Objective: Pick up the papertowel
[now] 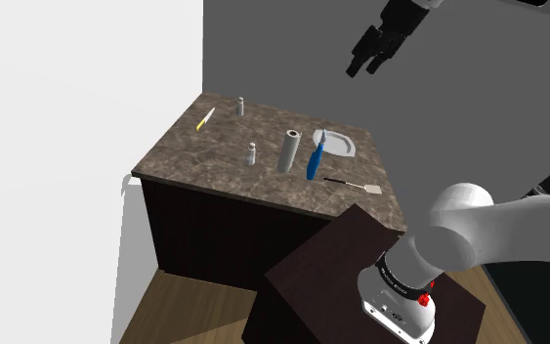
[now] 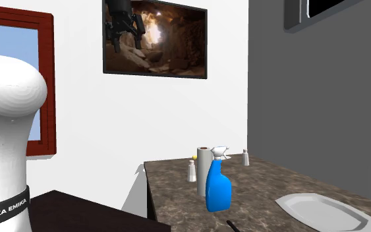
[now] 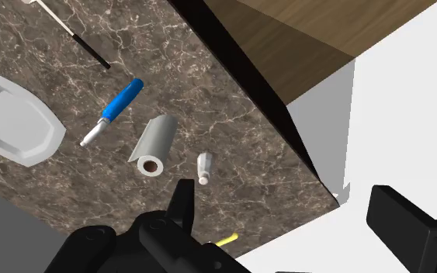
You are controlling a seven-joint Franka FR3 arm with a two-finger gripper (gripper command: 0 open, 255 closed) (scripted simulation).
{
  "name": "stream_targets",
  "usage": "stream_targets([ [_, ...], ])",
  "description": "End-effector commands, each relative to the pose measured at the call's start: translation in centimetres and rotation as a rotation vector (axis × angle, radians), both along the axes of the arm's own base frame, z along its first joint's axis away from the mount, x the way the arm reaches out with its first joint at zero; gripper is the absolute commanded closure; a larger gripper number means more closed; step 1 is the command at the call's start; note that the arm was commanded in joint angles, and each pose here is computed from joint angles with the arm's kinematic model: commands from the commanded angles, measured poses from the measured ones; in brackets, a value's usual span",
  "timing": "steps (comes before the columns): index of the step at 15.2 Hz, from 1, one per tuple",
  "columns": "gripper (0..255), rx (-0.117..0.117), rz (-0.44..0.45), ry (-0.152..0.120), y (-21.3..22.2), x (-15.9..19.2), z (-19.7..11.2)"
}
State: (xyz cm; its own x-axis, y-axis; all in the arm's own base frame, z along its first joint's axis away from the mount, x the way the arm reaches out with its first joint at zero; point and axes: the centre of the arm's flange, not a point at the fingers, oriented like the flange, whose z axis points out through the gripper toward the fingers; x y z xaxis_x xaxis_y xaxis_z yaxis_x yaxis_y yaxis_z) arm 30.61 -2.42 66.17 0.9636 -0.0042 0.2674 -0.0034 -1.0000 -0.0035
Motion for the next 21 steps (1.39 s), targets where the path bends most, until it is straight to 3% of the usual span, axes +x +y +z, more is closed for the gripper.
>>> stream_targets([
  [1, 0, 0.000, 0.000, 0.000, 0.0, 0.0, 0.0],
  [21, 0, -0.048, 0.163, 0.106, -10.2, 16.9, -18.5],
])
